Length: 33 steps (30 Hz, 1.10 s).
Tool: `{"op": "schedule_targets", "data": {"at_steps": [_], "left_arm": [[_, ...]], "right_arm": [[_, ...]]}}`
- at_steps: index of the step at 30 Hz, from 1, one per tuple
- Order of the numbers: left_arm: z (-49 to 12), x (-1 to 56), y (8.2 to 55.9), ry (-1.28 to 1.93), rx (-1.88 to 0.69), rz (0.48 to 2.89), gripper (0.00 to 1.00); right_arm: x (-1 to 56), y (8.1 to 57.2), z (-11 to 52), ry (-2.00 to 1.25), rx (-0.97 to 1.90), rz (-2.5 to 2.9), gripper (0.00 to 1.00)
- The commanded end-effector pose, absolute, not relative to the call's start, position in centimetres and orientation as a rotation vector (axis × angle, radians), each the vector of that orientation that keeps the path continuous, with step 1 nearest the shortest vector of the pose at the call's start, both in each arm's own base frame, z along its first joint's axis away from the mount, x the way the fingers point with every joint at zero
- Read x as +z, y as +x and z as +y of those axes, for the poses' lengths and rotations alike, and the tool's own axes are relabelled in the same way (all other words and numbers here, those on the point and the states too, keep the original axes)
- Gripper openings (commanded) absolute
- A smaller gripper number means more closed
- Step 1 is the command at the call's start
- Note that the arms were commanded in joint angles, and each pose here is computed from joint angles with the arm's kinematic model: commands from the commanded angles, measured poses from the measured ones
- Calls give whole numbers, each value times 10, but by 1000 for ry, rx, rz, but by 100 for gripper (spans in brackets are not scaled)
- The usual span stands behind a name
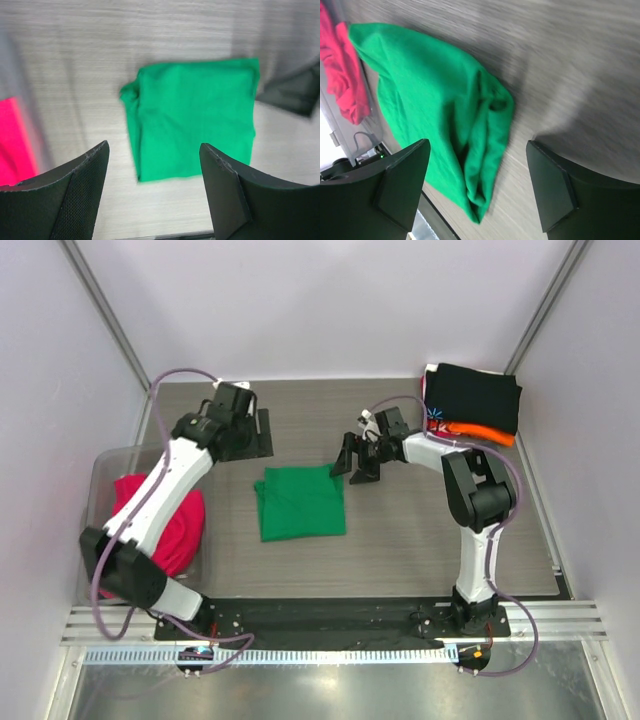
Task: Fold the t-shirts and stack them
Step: Fold the tshirt, then neatly place the folded tshirt to the corner
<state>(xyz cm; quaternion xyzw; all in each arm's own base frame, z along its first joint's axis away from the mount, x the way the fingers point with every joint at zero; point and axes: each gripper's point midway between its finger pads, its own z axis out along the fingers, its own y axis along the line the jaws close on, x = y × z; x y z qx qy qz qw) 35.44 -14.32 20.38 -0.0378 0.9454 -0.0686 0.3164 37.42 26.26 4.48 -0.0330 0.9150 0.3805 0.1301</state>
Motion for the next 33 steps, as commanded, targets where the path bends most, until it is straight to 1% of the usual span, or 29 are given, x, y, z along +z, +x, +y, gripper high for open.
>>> {"op": "schedule_targets", "data": {"at_steps": [1, 2, 4, 5, 6, 7, 8, 9, 11, 12, 15, 16, 17, 18, 19, 20, 22, 23, 25, 30, 33], "left_arm": [[-116, 209, 309, -49, -111, 2523, 74], [-109, 209, 295, -55, -108, 2511, 74], [-103, 207, 280, -74, -118, 2507, 74], [-97, 206, 266, -84, -126, 2494, 74], [-94, 204, 259, -94, -130, 2489, 74], [-93, 205, 255, -112, -146, 2470, 75], [-88, 203, 244, -120, -154, 2454, 75], [-86, 202, 240, -129, -156, 2439, 76], [-82, 195, 233, -137, -160, 2427, 76], [-81, 199, 228, -134, -183, 2398, 76], [-82, 196, 221, -137, -219, 2372, 77], [-86, 202, 219, -128, -269, 2336, 77], [-88, 204, 218, -120, -291, 2319, 77], [-89, 207, 218, -108, -308, 2299, 78], [-88, 210, 217, -111, -317, 2262, 78], [-86, 211, 217, -122, -313, 2247, 79], [-82, 213, 216, -146, -311, 2214, 80], [-79, 214, 216, -157, -303, 2200, 81], [-78, 217, 215, -162, -306, 2187, 81], [-78, 220, 213, -161, -316, 2162, 82], [-78, 219, 213, -159, -317, 2169, 82]], "right_arm": [[32, 379, 281, -161, 1134, 2635, 83], [30, 378, 285, -172, 1144, 2633, 79], [20, 371, 295, -196, 1160, 2650, 73], [18, 372, 298, -202, 1174, 2637, 68], [14, 367, 306, -217, 1208, 2639, 59], [10, 363, 308, -185, 1234, 2649, 53], [11, 367, 313, -195, 1265, 2606, 44], [11, 365, 316, -183, 1296, 2598, 22], [12, 366, 318, -159, 1328, 2562, 3], [17, 367, 319, -160, 1335, 2548, 1], [39, 371, 321, -192, 1357, 2503, 1], [58, 381, 320, -207, 1338, 2462, 1], [59, 378, 313, -182, 1294, 2520, 1], [64, 382, 307, -217, 1237, 2517, 1], [76, 397, 300, -214, 1141, 2497, 1], [84, 394, 289, -206, 1080, 2531, 1], [104, 407, 275, -253, 961, 2495, 1], [104, 408, 262, -236, 886, 2523, 1], [125, 420, 243, -258, 794, 2480, 1], [144, 442, 187, -217, 490, 2461, 1], [159, 457, 157, -193, 369, 2430, 1]]}}
